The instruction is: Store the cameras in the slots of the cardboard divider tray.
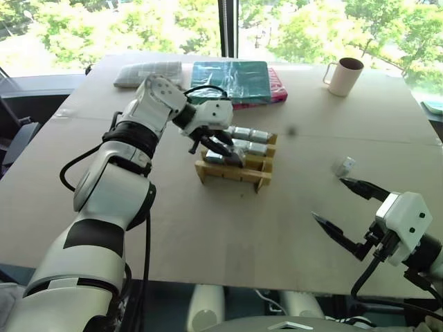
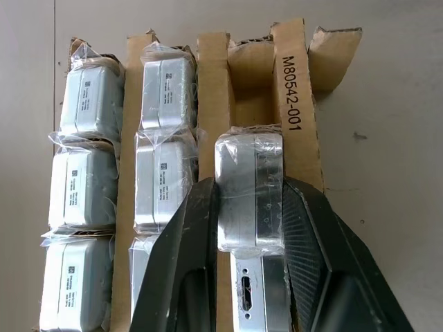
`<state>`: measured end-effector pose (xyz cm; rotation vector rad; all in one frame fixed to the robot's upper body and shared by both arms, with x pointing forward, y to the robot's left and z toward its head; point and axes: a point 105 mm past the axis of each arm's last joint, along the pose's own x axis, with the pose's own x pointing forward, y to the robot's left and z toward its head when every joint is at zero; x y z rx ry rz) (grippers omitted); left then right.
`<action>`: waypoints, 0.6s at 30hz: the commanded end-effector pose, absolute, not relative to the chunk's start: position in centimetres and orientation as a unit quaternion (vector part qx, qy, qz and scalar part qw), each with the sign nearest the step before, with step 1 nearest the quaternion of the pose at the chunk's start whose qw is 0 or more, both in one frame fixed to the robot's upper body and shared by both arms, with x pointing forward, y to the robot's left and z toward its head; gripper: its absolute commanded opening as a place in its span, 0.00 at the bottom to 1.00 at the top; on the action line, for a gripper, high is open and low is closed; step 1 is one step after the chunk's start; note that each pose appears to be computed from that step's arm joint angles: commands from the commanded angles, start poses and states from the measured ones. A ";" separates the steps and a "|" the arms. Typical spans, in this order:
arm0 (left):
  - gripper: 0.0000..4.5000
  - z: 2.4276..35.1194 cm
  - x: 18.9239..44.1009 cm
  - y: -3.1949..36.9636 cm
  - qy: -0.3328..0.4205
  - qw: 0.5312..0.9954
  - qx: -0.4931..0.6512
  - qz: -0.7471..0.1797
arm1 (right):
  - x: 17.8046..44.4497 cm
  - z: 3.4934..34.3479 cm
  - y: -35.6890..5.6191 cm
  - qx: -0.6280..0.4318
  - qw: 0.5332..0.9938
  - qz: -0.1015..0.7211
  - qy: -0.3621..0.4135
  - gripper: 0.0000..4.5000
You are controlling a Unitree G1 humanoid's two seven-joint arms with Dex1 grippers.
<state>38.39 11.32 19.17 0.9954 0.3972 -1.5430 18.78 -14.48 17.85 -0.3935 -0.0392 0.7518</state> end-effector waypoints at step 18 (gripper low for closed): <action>0.69 20.0 37.6 10.0 0.135 0.627 0.342 -0.687 | 18.4 18.7 -13.9 -0.205 0.907 0.366 -0.040 0.99</action>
